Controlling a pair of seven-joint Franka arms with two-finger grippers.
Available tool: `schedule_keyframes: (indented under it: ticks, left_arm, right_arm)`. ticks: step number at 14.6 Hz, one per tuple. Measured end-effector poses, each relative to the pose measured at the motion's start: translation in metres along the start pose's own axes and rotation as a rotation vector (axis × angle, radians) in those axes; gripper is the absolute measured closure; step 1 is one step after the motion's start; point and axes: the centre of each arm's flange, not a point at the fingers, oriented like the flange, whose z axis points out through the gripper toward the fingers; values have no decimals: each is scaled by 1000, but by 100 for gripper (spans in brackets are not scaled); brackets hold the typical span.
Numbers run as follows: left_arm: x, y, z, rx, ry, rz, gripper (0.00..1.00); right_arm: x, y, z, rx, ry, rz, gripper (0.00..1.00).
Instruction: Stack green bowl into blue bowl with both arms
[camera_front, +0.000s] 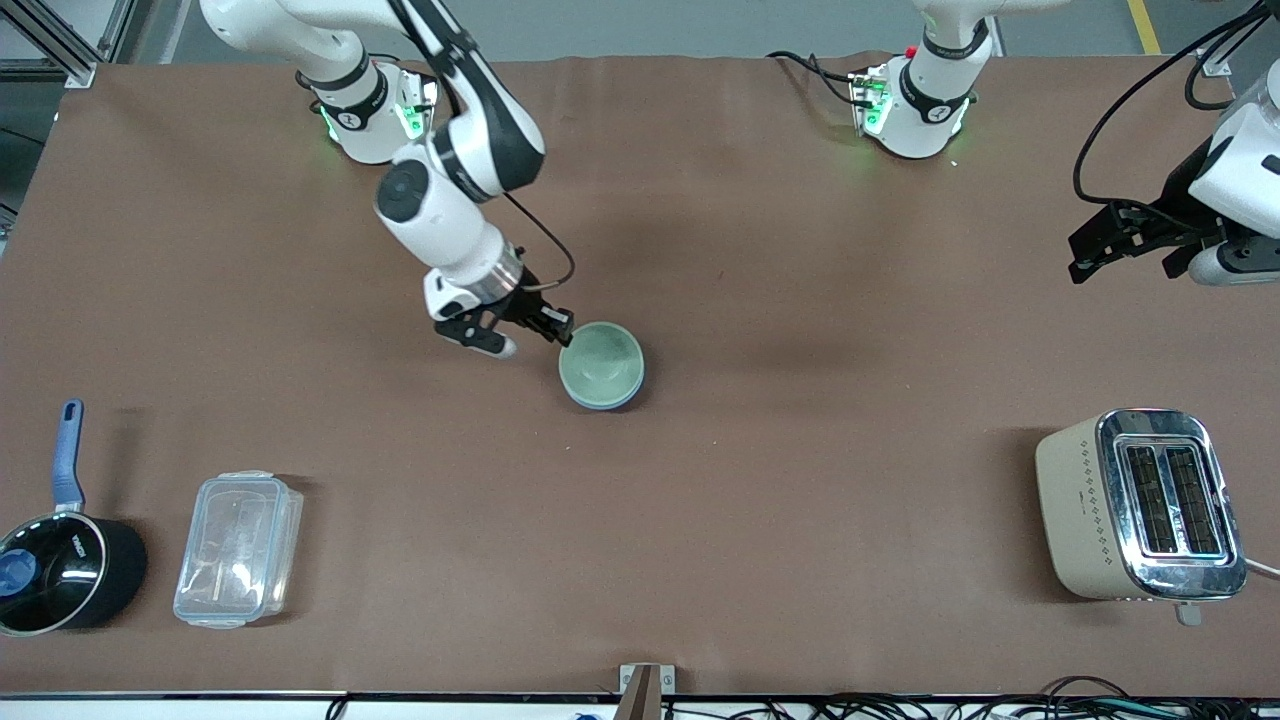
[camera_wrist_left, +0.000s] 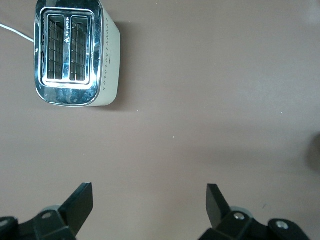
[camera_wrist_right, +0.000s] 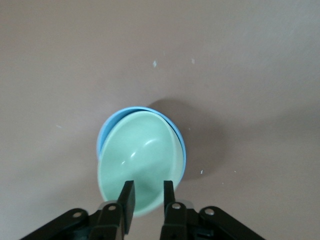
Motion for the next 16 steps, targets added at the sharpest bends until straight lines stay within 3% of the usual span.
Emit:
schedule_keyframes:
  ticks: [4,5,6,7,9,11,12,16]
  left_arm:
    - [1,1,3,0,-3,2,0]
    - [1,1,3,0,-4,2,0]
    - [1,2,3,0,-4,3,0]
    - [1,2,3,0,-4,4,0]
    - [1,2,3,0,-4,4,0]
    - [1,1,3,0,-4,4,0]
    - [1,1,3,0,-4,3,0]
    - [1,-1,3,0,-4,-1,0]
  right_arm:
    - [11,1,-44,33,-7,15,60]
    - [15,3,-54,26,-2,5,55]
    - [25,9,-70,-2,13,-19,54]
    - [40,19,-92,-51,35,-53,48]
    - [68,46,-147,-201,90,-123,27]
    - [86,63,-198,-296,147,-142,10]
    - [94,67,-218,-313,167,-139,1]
    - [138,98,-282,-337,200,-188,0]
